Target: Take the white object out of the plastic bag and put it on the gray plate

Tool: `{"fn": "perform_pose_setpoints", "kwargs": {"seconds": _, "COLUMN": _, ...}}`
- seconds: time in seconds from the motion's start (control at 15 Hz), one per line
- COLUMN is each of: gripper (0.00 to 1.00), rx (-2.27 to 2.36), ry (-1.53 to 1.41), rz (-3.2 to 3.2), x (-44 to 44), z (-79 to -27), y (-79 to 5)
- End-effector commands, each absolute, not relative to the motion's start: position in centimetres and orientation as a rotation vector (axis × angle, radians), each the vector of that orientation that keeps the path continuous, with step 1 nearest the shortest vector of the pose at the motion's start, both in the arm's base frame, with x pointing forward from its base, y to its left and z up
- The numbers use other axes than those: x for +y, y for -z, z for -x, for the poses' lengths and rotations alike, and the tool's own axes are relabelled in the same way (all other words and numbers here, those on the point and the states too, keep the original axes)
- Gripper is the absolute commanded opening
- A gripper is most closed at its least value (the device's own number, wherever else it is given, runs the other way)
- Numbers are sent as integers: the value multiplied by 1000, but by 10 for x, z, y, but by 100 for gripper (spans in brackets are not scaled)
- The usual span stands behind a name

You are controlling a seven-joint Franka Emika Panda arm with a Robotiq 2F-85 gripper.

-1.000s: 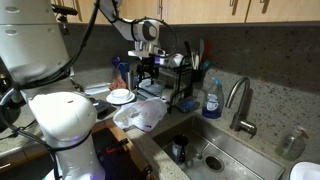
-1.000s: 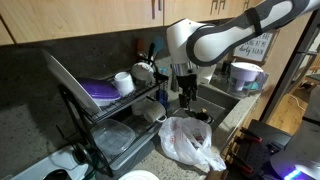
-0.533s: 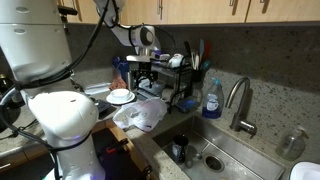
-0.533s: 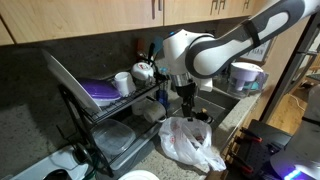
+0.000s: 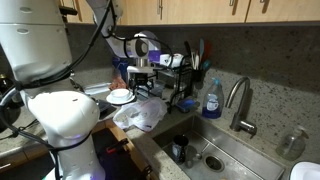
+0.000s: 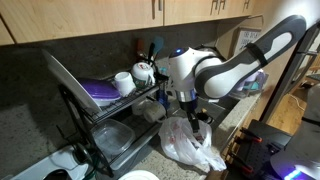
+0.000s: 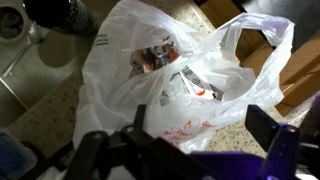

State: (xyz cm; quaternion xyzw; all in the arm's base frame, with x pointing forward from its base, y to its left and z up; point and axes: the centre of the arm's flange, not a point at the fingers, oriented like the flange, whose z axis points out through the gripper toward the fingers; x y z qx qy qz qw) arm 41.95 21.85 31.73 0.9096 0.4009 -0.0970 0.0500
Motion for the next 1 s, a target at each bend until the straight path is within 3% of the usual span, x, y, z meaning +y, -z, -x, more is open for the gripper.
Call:
{"fn": "perform_pose_setpoints", "kwargs": {"seconds": 0.0, "gripper": 100, "rx": 1483, "ry": 150, "rz": -2690, "x": 213, "z": -398, "y": -296}}
{"fn": "perform_pose_setpoints", "kwargs": {"seconds": 0.4, "gripper": 100, "rx": 1891, "ry": 25, "rz": -2549, "x": 201, "z": -378, "y": -286}}
{"fn": "perform_pose_setpoints", "kwargs": {"seconds": 0.93, "gripper": 100, "rx": 1898, "ry": 76, "rz": -2540, "x": 213, "z": -390, "y": -271}}
